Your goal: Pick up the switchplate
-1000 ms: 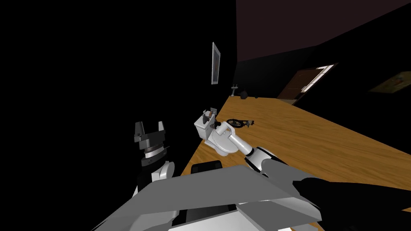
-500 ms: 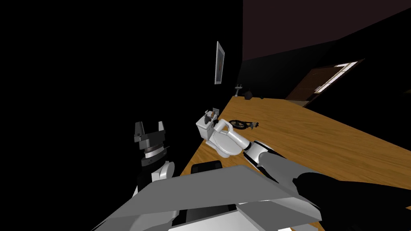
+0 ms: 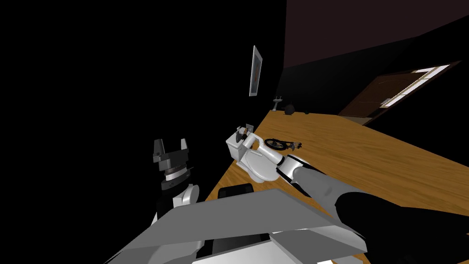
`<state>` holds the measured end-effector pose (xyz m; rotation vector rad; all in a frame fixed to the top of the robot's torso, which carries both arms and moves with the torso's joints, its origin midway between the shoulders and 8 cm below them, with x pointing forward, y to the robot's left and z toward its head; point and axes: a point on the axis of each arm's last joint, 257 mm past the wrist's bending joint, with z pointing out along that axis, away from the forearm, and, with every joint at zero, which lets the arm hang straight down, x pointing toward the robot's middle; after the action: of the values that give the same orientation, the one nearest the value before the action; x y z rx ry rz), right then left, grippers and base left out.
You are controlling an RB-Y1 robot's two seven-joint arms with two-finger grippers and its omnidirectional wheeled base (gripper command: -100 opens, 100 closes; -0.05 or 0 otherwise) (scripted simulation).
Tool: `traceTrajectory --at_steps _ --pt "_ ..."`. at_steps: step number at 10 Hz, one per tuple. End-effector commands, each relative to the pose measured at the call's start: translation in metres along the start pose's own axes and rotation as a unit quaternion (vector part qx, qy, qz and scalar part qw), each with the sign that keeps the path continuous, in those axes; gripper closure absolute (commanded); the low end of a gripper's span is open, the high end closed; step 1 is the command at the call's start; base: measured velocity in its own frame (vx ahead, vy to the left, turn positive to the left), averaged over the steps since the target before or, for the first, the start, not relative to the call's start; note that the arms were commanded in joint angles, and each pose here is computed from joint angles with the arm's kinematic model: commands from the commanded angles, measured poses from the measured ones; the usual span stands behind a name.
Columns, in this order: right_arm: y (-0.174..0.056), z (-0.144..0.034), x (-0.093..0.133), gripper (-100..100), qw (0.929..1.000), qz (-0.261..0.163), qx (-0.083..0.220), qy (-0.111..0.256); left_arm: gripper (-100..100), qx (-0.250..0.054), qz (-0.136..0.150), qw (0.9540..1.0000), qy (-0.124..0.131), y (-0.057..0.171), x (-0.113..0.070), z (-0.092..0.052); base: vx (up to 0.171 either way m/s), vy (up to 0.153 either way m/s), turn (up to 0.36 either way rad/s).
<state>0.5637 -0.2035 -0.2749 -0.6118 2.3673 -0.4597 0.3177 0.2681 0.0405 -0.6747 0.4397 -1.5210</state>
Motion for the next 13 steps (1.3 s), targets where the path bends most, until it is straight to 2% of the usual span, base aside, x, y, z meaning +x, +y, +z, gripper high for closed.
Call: traceTrajectory --at_steps 1,3,4,6,7,10,13 --pt "-0.005 0.000 0.002 -100 0.9997 -0.019 0.007 0.012 0 0.000 0.000 1.0000 0.000 0.000 0.000 0.000 0.030 -0.005 0.072" --pt "-0.022 0.001 0.008 -100 0.9958 -0.071 0.027 0.052 0 0.000 0.000 1.0000 0.000 0.000 0.000 0.000 0.048 -0.004 0.188" --pt "-0.024 0.000 0.004 -100 0.9953 -0.078 0.029 0.050 0 0.000 0.000 1.0000 0.000 0.000 0.000 0.000 0.053 -0.011 0.080" --pt "-0.042 -0.003 0.006 -100 0.9878 -0.122 0.047 0.084 0 0.000 0.000 1.0000 0.000 0.000 0.000 0.000 0.059 -0.012 0.162" --pt "-0.042 -0.003 0.006 -100 0.9873 -0.126 0.047 0.084 0 0.000 0.000 1.0000 0.000 0.000 0.000 0.000 0.053 0.001 0.062" --pt "-0.064 -0.008 0.009 -100 0.9736 -0.179 0.066 0.125 0 0.000 0.000 1.0000 0.000 0.000 0.000 0.000 0.063 0.001 0.158" --pt "-0.078 -0.012 0.010 -100 0.9632 -0.210 0.076 0.149 0 0.000 0.000 1.0000 0.000 0.000 0.000 0.000 0.066 -0.007 0.103"
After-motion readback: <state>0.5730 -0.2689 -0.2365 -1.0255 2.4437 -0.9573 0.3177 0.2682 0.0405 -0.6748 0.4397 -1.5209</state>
